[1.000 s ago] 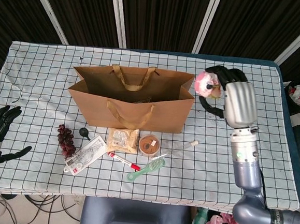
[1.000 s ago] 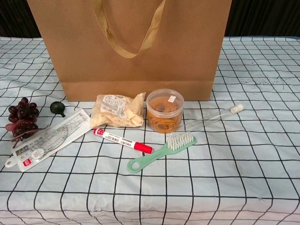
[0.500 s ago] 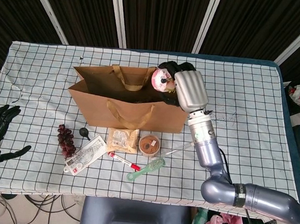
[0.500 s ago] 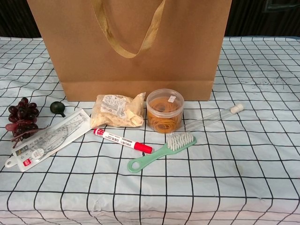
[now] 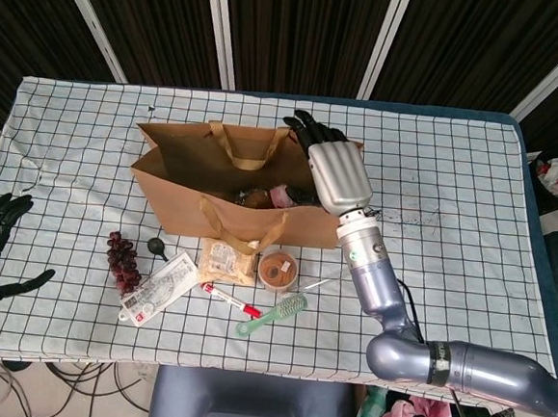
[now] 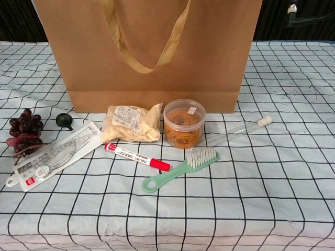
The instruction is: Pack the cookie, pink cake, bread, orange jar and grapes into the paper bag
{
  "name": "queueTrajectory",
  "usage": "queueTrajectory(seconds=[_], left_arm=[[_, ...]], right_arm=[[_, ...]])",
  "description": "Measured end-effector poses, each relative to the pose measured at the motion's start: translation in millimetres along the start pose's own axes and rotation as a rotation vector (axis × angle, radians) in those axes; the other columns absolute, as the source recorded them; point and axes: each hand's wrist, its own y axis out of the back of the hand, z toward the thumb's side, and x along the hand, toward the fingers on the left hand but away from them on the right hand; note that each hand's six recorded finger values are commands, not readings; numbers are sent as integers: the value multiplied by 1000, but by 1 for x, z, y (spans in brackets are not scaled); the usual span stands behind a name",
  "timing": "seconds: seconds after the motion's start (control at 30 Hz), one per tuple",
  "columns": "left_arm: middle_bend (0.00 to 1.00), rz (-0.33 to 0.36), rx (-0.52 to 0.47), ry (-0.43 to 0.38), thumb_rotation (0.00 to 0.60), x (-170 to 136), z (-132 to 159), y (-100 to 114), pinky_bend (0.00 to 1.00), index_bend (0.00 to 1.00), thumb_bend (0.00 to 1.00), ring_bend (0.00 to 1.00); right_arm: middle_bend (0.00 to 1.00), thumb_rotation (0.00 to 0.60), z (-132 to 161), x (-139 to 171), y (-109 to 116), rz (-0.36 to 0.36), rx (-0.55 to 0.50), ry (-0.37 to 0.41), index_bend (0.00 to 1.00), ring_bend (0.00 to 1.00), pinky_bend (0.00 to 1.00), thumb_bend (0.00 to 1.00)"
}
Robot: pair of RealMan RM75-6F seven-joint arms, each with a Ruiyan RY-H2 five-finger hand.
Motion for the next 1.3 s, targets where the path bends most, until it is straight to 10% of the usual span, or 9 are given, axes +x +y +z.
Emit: queueTrajectory(seconds=[0.27,0.67,1.0,1.3], left_arm=[[78,-3,3,3,600,0,0,-1,80,86,117,0],[79,-12,2,-1,600,0,1,-3,80,86,117,0],[79,-22,17,-12,600,-1,4,-8,80,85,117,0],[84,-35,26,-27,600,0,6,-12,80,85,118,0]], right_arm=[[48,600,-2,1,10,-39,-2,-11,97,176,234,108],[90,600,-48,23,70,-286,159,-120,97,195,234,109],[123,600,-133,88,86,-146,364,-314,94,218,234,120],[120,600,-176,164,53,44,483,-427,94,215,234,121]])
